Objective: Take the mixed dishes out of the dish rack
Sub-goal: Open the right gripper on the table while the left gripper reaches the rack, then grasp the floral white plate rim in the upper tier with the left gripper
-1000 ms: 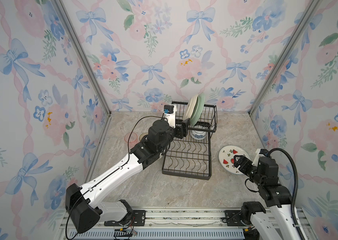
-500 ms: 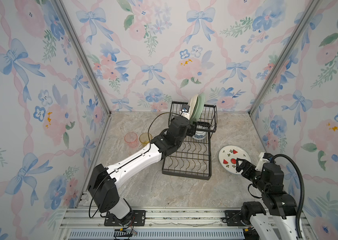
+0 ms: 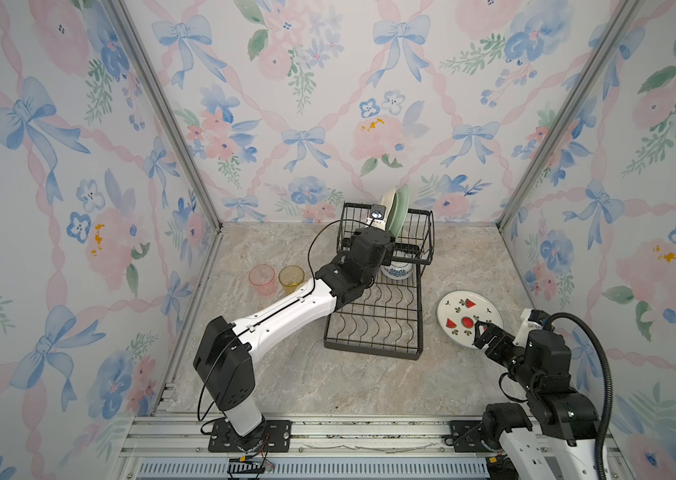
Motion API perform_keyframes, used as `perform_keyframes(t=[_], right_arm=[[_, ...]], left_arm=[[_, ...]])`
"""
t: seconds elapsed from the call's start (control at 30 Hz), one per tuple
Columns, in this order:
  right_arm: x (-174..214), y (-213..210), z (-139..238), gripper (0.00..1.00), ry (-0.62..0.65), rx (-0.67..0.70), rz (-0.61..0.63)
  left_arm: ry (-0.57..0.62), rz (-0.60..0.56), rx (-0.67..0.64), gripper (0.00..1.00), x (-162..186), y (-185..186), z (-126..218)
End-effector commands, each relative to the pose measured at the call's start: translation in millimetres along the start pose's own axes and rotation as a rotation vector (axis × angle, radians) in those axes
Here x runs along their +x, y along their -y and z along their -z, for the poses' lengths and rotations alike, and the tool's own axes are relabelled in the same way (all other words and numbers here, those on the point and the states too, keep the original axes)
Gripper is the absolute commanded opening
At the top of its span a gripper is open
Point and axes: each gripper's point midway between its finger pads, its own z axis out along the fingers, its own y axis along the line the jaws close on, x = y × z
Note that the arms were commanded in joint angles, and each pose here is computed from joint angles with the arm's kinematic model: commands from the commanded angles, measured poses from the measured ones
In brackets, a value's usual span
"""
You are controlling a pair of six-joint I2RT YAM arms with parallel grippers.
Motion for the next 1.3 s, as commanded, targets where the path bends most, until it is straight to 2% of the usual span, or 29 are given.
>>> perform_keyframes(t=[0.0, 0.53, 0.6, 0.73, 0.97, 1.1, 1.2, 1.27], right_arm=[[-4.8, 1.9, 10.0, 0.98, 0.018, 0.017, 0.018], [-6.0, 10.6, 8.5, 1.00, 0.031, 0.064, 0.009], [-6.3, 10.6, 8.6, 1.00, 0.031, 0.066, 0.009], [-6.0, 12.3, 8.2, 1.00, 0.031, 0.073, 0.005], [-6.2, 13.7, 8.4, 1.00, 0.032, 0.082, 0.003], [-6.1, 13.9, 8.2, 1.00, 0.032, 0.082, 0.002], [-6.5, 13.9, 8.1, 0.99, 0.033, 0.083, 0.001], [-6.5, 13.9, 7.9, 0.99, 0.033, 0.083, 0.001]], left_arm=[[0.014, -0.013, -0.027, 0.55, -5.8, -3.1, -4.5], [0.006, 0.044, 0.009, 0.43, -2.0, -12.7, -22.0], [0.005, 0.045, 0.014, 0.34, -2.0, -12.2, -23.7], [0.004, 0.034, 0.022, 0.33, -2.2, -9.9, -26.7], [0.013, 0.003, -0.012, 0.22, -5.4, -13.9, -29.8], [0.024, -0.024, -0.038, 0.21, -10.0, -17.3, -29.4], [0.035, -0.030, -0.069, 0.13, -15.2, -23.5, -27.3], [0.046, -0.034, -0.082, 0.13, -20.0, -25.5, -24.9]])
